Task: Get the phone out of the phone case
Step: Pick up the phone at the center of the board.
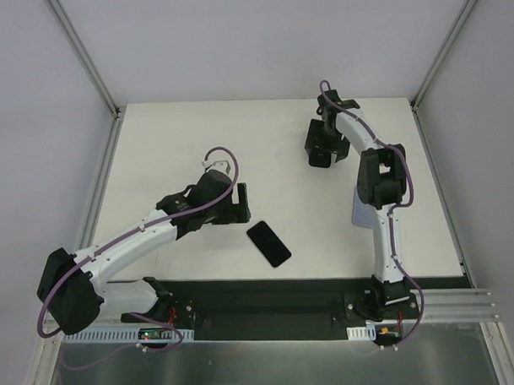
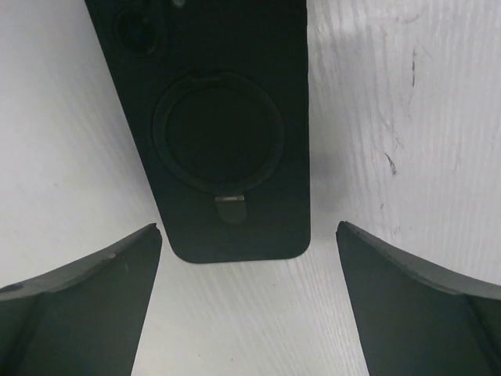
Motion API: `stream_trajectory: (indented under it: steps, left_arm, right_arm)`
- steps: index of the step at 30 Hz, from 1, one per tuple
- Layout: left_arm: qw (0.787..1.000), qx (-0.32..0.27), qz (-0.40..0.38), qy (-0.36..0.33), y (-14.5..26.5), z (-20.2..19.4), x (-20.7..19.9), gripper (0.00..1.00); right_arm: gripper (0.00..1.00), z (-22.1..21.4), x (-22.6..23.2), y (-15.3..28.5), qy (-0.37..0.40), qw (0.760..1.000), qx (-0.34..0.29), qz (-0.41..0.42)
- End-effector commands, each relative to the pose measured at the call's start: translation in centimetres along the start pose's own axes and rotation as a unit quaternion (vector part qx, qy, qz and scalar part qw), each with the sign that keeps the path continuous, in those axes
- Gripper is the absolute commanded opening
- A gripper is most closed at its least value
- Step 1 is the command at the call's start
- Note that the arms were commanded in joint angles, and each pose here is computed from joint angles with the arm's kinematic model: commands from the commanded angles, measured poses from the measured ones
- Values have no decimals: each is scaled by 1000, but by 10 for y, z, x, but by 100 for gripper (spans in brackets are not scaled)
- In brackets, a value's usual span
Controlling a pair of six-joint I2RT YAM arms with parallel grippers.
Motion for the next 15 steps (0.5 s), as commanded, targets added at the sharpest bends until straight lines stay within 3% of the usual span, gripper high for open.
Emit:
stream_trajectory:
  steps: [1, 12, 15]
  left_arm:
    - [1000, -17, 0, 5, 13, 10, -1, 91]
    - [1000, -4, 1, 9, 11, 9, -2, 92]
    - [1000, -7, 0, 11, 12, 9, -2, 92]
  right_arm:
    - [96, 1, 5, -8, 21, 999, 13, -23]
    - [99, -7, 9, -27, 66, 995, 21, -75]
    - [78, -11, 13, -29, 66, 996, 31, -55]
Point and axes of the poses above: each gripper's point midway between its finger pads, its own y axis back along the fingers, its own x axis along the line the jaws close on, z = x × y, the point moved 9 cm from there along y, back along the fingers, and after that the axes turned 7 degrees about y, right-handed, at the moved point
